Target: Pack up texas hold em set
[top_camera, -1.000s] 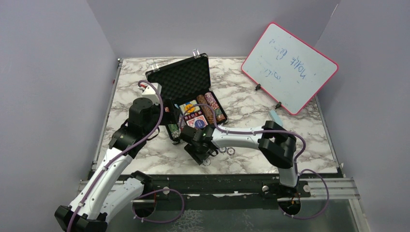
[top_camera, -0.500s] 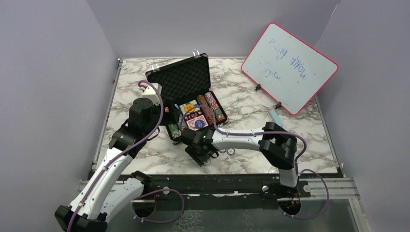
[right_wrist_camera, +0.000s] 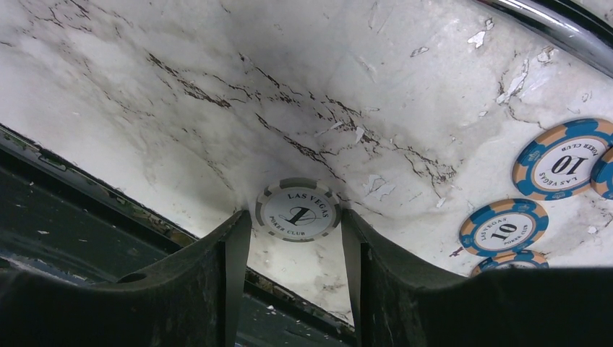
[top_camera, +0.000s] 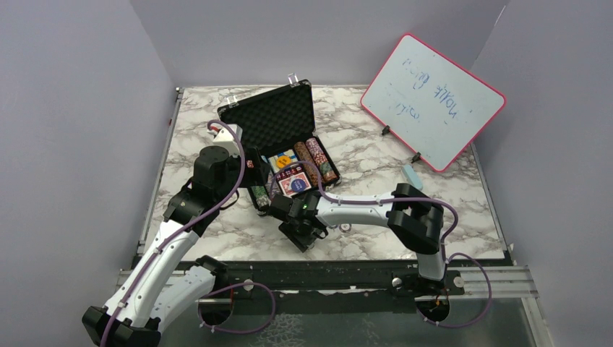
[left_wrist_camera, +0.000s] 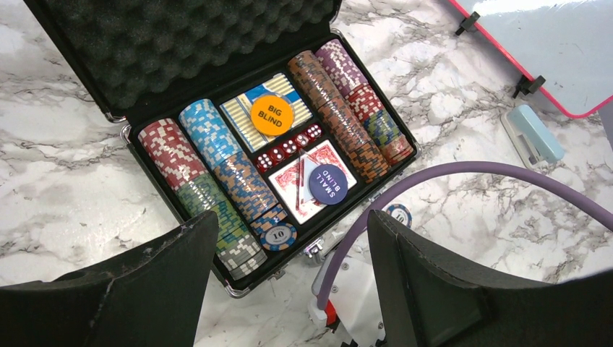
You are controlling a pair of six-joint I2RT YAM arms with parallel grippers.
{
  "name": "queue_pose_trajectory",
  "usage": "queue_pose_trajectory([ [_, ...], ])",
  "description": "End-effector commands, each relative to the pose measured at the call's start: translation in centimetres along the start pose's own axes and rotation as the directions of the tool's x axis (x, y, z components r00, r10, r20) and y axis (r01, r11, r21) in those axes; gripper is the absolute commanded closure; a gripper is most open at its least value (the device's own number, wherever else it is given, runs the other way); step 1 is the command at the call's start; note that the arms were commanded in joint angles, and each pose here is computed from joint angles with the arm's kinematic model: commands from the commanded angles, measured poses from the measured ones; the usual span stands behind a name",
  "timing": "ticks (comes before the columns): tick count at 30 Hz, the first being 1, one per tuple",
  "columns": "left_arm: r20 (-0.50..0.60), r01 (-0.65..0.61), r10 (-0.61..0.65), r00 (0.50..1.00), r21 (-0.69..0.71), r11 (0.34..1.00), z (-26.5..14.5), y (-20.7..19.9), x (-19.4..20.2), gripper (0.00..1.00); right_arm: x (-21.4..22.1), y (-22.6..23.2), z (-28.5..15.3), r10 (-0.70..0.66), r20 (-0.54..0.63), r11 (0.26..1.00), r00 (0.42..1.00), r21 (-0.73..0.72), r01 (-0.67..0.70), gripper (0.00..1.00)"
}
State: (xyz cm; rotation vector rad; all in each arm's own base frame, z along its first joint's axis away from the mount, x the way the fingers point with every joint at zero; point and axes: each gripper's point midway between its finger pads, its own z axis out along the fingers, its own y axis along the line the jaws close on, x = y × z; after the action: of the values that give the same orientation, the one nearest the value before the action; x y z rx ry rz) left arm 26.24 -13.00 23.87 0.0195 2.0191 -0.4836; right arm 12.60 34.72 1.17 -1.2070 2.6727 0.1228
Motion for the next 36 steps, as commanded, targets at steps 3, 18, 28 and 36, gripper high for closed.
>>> queue_pose_trajectory([
  [3, -0.017, 0.007, -0.007, 1.000, 0.012, 1.000, -0.1, -0.1, 0.6, 0.22, 4.6, -0.8, 4.9, -0.021, -0.174, 0.998, 0.985, 0.060, 0.032, 0.46],
  [18, -0.022, 0.006, -0.006, 1.000, 0.014, 1.000, -0.1, -0.1, 0.8, 0.22, 4.9, -2.1, 6.8, 0.027, -0.166, 0.988, 0.986, 0.156, -0.001, 0.64],
  [28, -0.063, 0.042, -0.040, 0.997, 0.041, 0.998, 0.1, -0.5, 2.0, 0.22, -1.1, -2.7, -1.3, 0.085, 0.165, 0.986, 0.983, 0.128, -0.107, 0.62],
  [36, -0.142, 0.104, -0.090, 0.986, 0.097, 0.990, 0.9, -1.6, 4.2, 0.22, -3.7, -4.1, -6.4, 0.205, 0.370, 0.968, 0.906, 0.060, -0.244, 0.61],
])
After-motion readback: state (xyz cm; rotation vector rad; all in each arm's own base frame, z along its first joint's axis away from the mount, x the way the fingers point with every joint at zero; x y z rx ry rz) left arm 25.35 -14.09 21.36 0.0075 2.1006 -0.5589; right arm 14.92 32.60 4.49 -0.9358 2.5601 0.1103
